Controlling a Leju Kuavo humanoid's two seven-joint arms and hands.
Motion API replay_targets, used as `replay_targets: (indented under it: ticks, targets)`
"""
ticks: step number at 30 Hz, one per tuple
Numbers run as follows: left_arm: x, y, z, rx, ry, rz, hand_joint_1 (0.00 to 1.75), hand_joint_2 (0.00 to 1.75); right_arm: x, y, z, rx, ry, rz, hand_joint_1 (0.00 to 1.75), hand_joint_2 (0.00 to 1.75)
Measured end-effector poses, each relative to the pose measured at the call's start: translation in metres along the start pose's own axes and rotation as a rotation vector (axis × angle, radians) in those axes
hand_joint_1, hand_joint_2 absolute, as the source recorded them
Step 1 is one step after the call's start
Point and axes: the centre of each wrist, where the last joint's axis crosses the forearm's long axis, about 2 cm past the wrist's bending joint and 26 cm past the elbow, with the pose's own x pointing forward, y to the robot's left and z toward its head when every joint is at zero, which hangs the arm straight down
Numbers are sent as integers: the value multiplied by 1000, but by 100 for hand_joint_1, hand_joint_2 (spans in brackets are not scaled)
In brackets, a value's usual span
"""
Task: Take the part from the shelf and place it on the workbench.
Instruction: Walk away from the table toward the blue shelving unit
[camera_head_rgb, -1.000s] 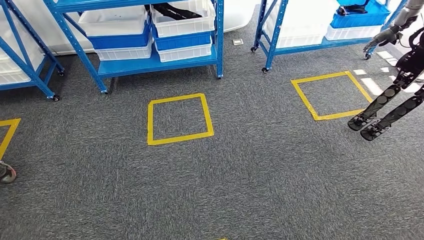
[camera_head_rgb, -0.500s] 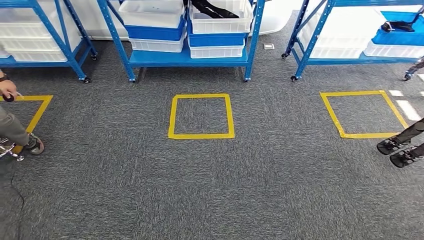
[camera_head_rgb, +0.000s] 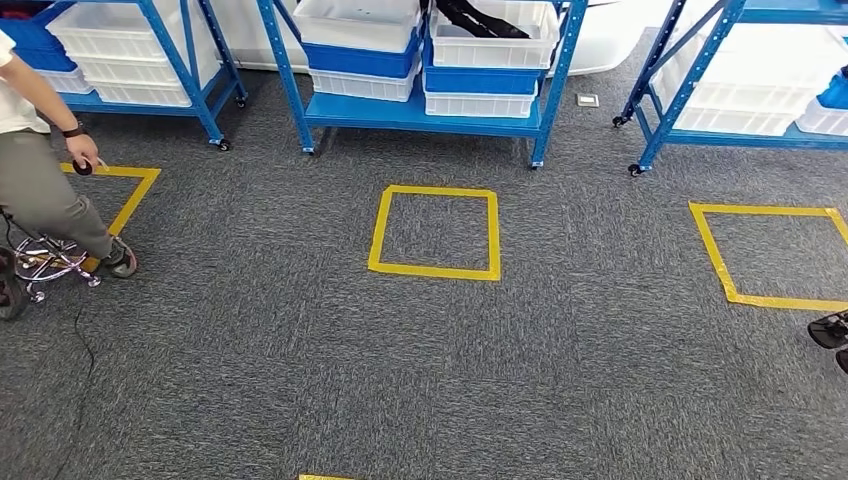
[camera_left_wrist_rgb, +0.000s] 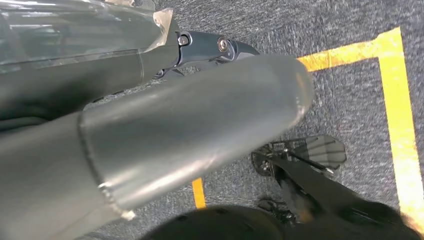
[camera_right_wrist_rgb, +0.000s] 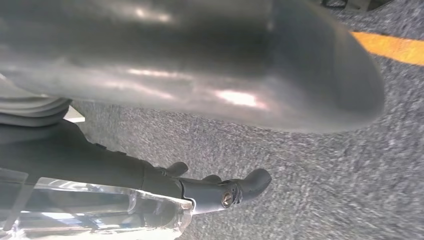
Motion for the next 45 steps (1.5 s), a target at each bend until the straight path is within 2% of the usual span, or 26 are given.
replay_targets:
  ticks: [10, 45]
  targets:
    - [5, -1, -1, 0, -9, -13, 0, 0, 0, 1, 0, 16, 11, -8, 0, 0]
    - [3, 2, -1, -27, -67, 18, 0, 0, 1, 1, 0, 49, 40, -5, 0, 0]
